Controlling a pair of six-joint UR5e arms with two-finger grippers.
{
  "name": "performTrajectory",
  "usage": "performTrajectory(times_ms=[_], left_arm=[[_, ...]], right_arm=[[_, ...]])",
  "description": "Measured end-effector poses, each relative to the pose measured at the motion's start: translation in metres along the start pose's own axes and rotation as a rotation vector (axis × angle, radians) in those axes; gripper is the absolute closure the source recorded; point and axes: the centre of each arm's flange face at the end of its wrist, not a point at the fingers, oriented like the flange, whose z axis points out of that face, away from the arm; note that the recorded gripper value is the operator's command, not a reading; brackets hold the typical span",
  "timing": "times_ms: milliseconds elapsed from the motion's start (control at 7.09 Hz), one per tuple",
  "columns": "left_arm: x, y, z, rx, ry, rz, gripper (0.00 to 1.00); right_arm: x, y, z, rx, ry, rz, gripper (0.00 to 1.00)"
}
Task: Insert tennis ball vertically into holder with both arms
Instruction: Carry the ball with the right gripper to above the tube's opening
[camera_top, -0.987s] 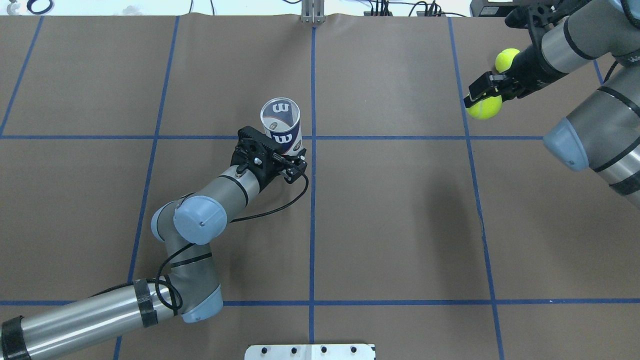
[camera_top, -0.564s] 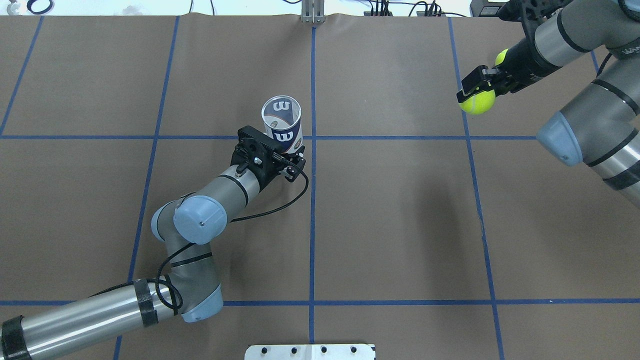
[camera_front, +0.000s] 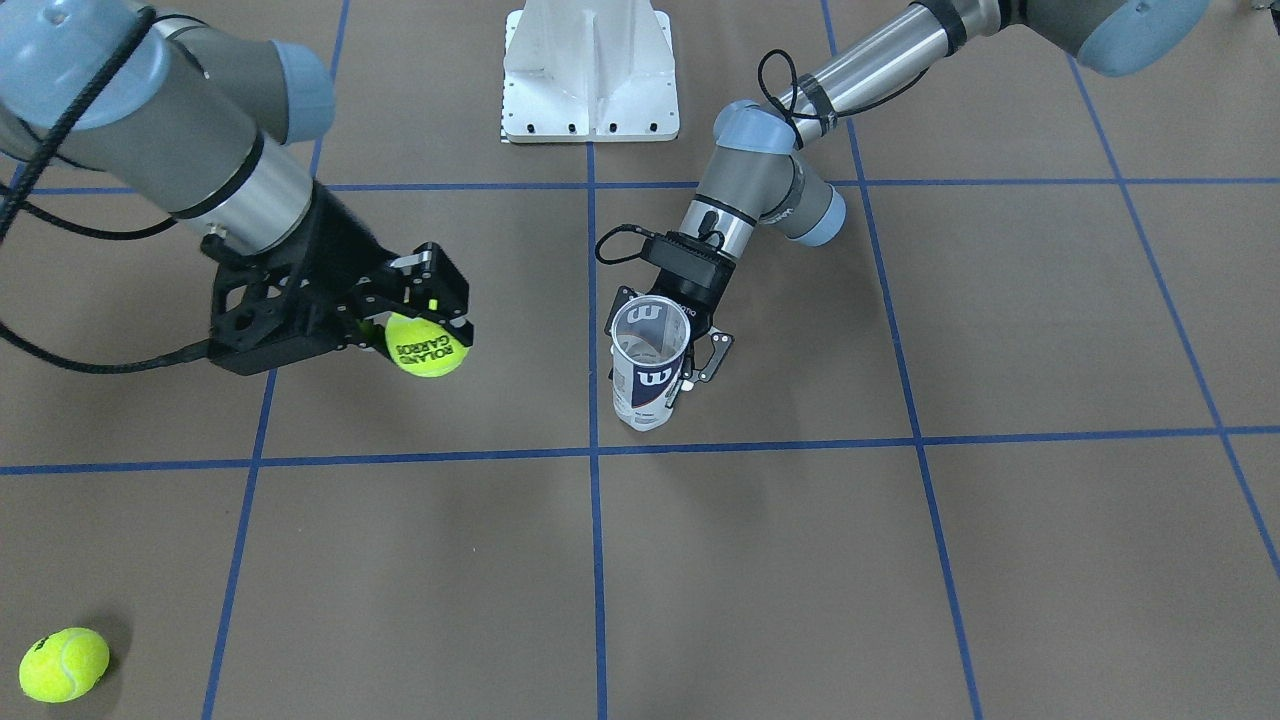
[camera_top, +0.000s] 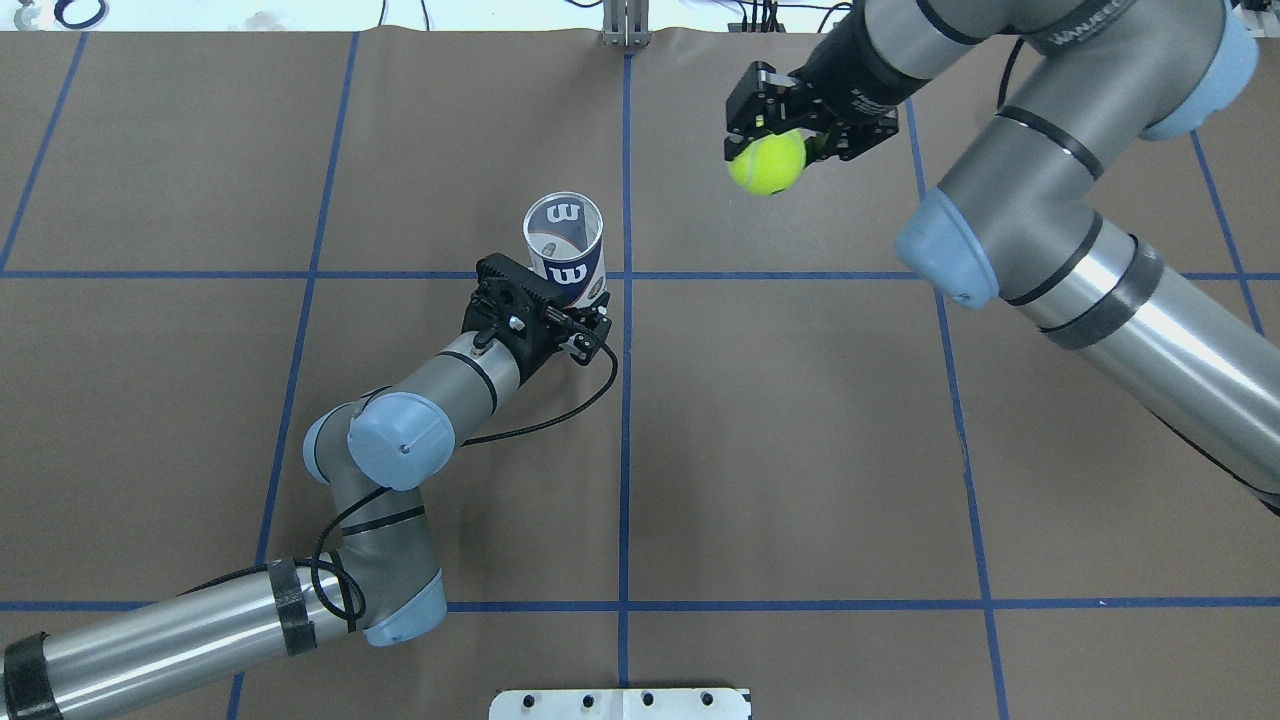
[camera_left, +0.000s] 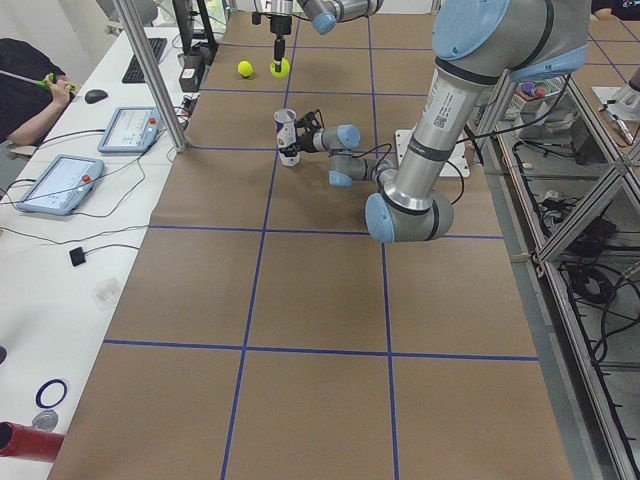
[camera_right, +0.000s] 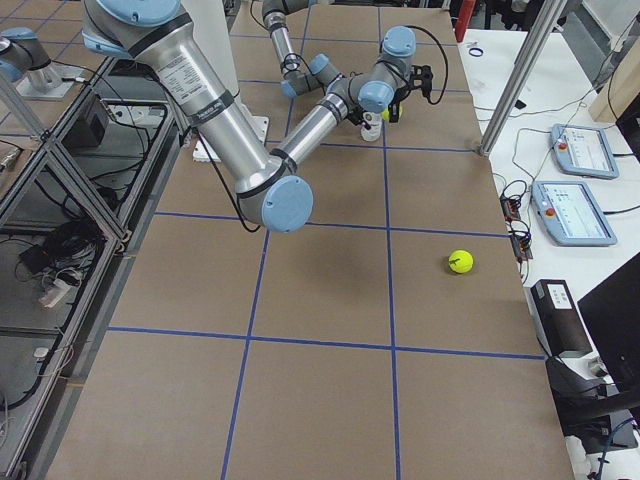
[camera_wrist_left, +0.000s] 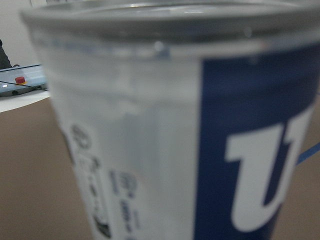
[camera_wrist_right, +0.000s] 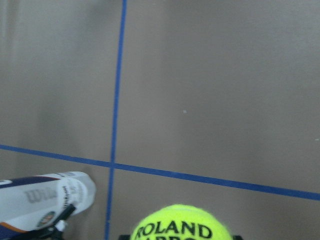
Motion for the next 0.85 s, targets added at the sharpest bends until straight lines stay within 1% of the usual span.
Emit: performTrajectory(times_ms=[282, 564, 846], left_arm=[[0.001, 0.000, 0.000, -0.001, 0.001, -0.001, 0.24], [0.001, 0.000, 0.000, 0.000, 0.002, -0.002, 0.24], [0.002, 0.000, 0.000, 0.000, 0.003, -0.002, 0.24]], right_arm=[[-0.080, 0.015, 0.016, 0.006, 0.007, -0.003, 1.00], [-0.117, 0.032, 0.041, 0.012, 0.026, -0.024, 1.00], [-0.140, 0.035, 0.073, 0.010, 0.061, -0.026, 1.00]])
